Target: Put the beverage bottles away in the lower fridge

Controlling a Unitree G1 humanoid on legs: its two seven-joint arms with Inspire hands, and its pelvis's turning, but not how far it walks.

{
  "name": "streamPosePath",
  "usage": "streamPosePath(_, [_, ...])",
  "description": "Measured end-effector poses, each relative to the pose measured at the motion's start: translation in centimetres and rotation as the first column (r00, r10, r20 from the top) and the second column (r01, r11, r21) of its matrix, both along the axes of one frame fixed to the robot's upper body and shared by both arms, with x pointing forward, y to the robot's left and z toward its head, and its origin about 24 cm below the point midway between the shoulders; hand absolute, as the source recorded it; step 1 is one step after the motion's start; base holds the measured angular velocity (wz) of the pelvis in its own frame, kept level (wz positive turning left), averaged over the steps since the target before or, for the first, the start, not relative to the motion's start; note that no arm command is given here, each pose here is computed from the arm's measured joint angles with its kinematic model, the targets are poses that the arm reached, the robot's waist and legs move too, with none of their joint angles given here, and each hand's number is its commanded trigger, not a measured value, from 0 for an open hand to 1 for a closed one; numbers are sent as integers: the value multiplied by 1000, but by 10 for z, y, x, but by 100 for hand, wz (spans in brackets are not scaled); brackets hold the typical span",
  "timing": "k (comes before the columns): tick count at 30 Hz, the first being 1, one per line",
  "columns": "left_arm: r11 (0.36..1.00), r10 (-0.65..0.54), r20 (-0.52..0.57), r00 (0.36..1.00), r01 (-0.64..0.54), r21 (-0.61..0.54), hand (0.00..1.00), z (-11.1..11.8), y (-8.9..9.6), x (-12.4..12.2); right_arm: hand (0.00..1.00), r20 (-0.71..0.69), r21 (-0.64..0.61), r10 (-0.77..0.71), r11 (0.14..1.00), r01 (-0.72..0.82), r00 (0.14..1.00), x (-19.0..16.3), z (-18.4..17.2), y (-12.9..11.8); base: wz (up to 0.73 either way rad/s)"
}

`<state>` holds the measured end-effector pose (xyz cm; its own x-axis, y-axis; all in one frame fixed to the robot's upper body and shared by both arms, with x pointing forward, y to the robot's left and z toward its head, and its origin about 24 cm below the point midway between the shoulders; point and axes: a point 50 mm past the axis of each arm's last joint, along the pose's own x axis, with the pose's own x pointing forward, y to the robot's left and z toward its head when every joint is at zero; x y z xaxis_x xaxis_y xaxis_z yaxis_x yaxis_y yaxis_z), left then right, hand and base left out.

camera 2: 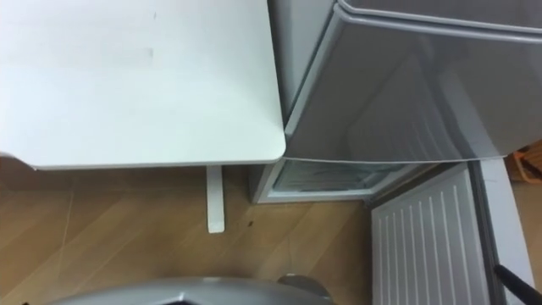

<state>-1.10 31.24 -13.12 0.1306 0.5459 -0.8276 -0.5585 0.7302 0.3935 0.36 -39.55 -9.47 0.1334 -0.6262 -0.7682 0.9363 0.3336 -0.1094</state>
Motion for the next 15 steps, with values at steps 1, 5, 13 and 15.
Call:
streamPosePath(1, [1000,-12,-4,1000,12,-3,0,-1,-1,2,0,7,-6,8,1000,-8,1000,-3,-1,1,-9])
streamPosePath(5, [995,-90,-33,995,89,-34,0,-6,-10,5,0,3,-30,58,998,-58,998,-10,-4,9,-2])
streamPosePath(13, [993,-87,-68,994,81,-82,0,-14,-25,-3,0,15,-83,91,993,-89,996,-12,-4,12,-1])
streamPosePath(15, [992,-94,-79,992,88,-86,0,-15,-26,-4,0,14,-91,107,990,-105,994,-15,-3,13,0])
